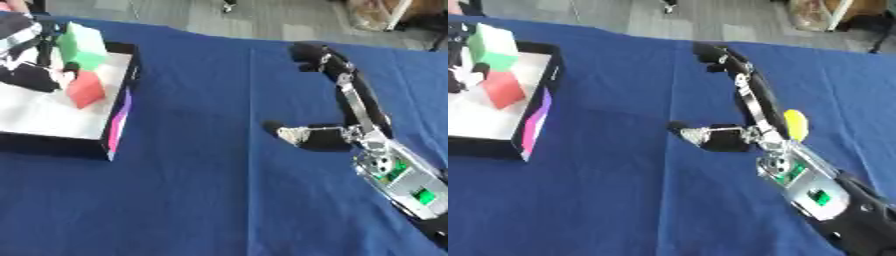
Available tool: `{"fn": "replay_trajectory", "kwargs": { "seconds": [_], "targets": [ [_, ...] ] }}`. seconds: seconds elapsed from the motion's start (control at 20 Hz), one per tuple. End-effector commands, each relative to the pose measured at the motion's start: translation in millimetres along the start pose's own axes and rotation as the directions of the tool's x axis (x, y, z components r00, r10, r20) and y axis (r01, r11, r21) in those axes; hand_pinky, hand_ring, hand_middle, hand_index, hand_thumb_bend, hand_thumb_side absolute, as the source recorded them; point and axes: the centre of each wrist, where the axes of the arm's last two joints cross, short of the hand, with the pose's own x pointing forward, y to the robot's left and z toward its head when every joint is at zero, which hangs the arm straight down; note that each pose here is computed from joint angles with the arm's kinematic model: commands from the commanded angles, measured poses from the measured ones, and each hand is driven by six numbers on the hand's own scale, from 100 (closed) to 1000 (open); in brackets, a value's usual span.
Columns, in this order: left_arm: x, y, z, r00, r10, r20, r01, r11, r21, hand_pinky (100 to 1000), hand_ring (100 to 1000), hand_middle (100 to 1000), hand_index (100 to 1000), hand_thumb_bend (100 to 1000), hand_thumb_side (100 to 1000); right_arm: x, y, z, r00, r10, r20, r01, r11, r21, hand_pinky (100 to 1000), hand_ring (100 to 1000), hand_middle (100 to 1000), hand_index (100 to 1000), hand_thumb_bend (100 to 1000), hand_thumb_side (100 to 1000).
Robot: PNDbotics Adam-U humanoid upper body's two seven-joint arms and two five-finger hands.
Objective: Pick up the objects with one hand, pass them to the other hand, and then place them into the box on the other side of the table.
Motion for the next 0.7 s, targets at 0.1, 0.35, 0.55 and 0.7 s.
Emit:
{"fn": "replay_trajectory", "kwargs": {
  "seconds": [0.1, 0.35, 0.55, 0.7],
  "targets": [
    [-11.4, 15.2, 7.8, 0.998, -0.031, -0.052, 0.033, 0.999, 0.033, 1000, 621, 463, 581, 100, 258, 4.1, -5.6, -4.1, 1.0, 0.015, 0.027, -0.014, 1.0, -0.012, 750, 803, 793, 889, 661, 100],
    [-18.4, 13.3, 9.8, 0.988, -0.113, -0.106, 0.11, 0.993, -0.03, 1000, 841, 721, 854, 176, 304, 3.9, -6.0, -3.6, 1.0, 0.015, 0.027, -0.015, 1.0, -0.012, 749, 801, 792, 888, 661, 100],
    [-22.5, 13.8, 11.4, 0.978, -0.169, -0.119, 0.161, 0.984, -0.076, 1000, 890, 758, 890, 326, 321, 3.9, -5.7, -3.2, 1.0, 0.018, 0.026, -0.017, 1.0, -0.012, 750, 801, 792, 888, 662, 100],
    [-24.7, 14.7, 11.8, 0.975, -0.184, -0.128, 0.172, 0.98, -0.094, 1000, 907, 772, 913, 367, 327, 3.8, -5.6, -2.9, 0.999, 0.02, 0.027, -0.02, 1.0, -0.013, 750, 800, 792, 887, 664, 100]
  ]
}}
